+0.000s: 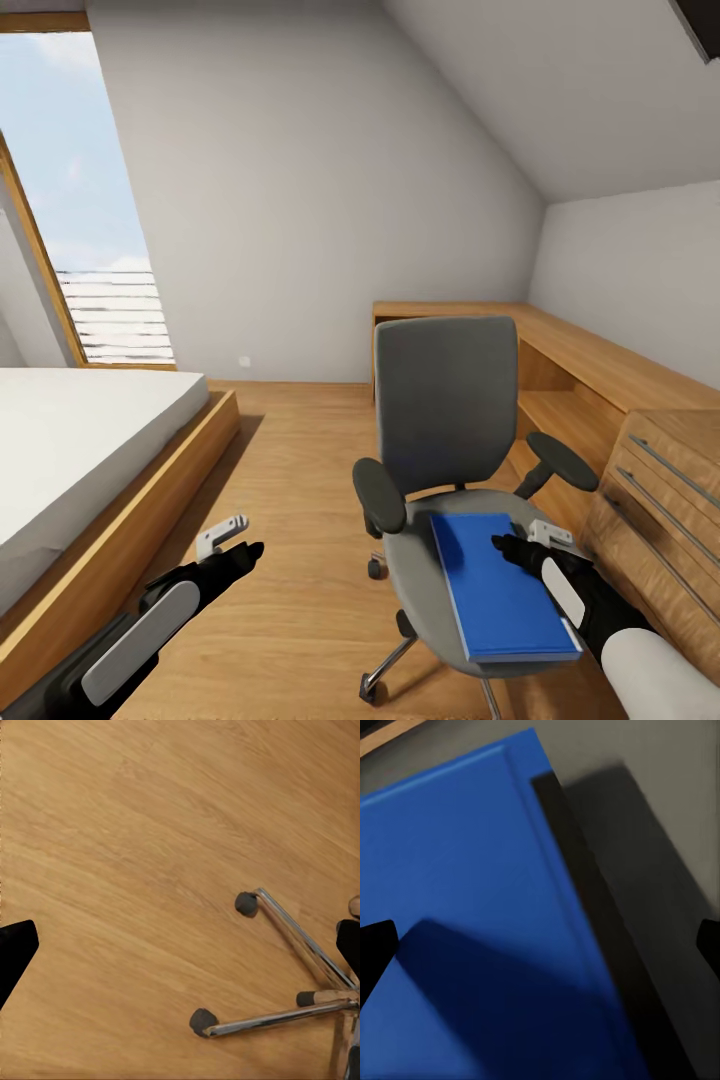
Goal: In the bedroom, organize the workspace by keeping the computer under the desk, ensuring the monitor is on the desk, placing the keyboard on the desk next to the monitor, placing the mouse on the desk next to the keyboard, moving the folder from the swivel chair onto the desk next to the mouse, stacking the notebook on top of the folder with the pen on top of the notebook, and positioning the swivel chair next to the desk.
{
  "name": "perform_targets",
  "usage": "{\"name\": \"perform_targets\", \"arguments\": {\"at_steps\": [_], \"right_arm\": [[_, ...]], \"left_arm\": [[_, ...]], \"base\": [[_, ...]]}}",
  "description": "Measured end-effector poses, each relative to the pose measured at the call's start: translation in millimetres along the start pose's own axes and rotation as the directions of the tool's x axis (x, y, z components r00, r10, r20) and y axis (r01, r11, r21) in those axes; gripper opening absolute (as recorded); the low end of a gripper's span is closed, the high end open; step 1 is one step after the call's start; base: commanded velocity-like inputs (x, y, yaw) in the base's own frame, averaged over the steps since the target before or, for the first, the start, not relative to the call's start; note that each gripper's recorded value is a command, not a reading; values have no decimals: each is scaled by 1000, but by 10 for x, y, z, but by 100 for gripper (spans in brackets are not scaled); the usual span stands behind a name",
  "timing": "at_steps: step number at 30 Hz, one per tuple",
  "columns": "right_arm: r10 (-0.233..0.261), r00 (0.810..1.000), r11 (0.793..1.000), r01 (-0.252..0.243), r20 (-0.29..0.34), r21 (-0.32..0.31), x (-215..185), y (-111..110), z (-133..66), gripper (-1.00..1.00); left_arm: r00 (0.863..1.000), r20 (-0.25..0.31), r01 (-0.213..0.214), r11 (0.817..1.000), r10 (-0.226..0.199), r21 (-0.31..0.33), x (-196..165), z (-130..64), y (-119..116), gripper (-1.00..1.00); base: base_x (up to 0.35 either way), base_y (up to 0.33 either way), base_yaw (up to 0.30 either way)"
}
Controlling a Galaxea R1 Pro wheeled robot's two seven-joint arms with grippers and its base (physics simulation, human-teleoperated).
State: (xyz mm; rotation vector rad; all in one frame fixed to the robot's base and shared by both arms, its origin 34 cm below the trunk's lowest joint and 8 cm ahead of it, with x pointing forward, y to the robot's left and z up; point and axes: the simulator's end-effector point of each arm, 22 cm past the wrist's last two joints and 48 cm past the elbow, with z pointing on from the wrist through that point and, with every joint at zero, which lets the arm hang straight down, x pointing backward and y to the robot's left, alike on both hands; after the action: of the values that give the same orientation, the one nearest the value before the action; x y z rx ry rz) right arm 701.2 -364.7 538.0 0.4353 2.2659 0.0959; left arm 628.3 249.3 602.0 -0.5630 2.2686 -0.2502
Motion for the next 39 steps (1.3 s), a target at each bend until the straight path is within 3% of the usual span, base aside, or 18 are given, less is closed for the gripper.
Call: {"name": "perform_targets", "arguments": {"at_steps": [27,39], "right_arm": [[1,1000,1000,-1,-26,14,-290,62,-247,100],[8,1000,1000,-8,20,-12,-547,181,-307,100]], "left_arm": [[1000,-1,-1,1000,1,-6,-371,-266,-183,100],[1000,-2,0,1000,0,-9,-382,-276,-180,100]], "base": [[0,0,0],[55,0,0]]}}
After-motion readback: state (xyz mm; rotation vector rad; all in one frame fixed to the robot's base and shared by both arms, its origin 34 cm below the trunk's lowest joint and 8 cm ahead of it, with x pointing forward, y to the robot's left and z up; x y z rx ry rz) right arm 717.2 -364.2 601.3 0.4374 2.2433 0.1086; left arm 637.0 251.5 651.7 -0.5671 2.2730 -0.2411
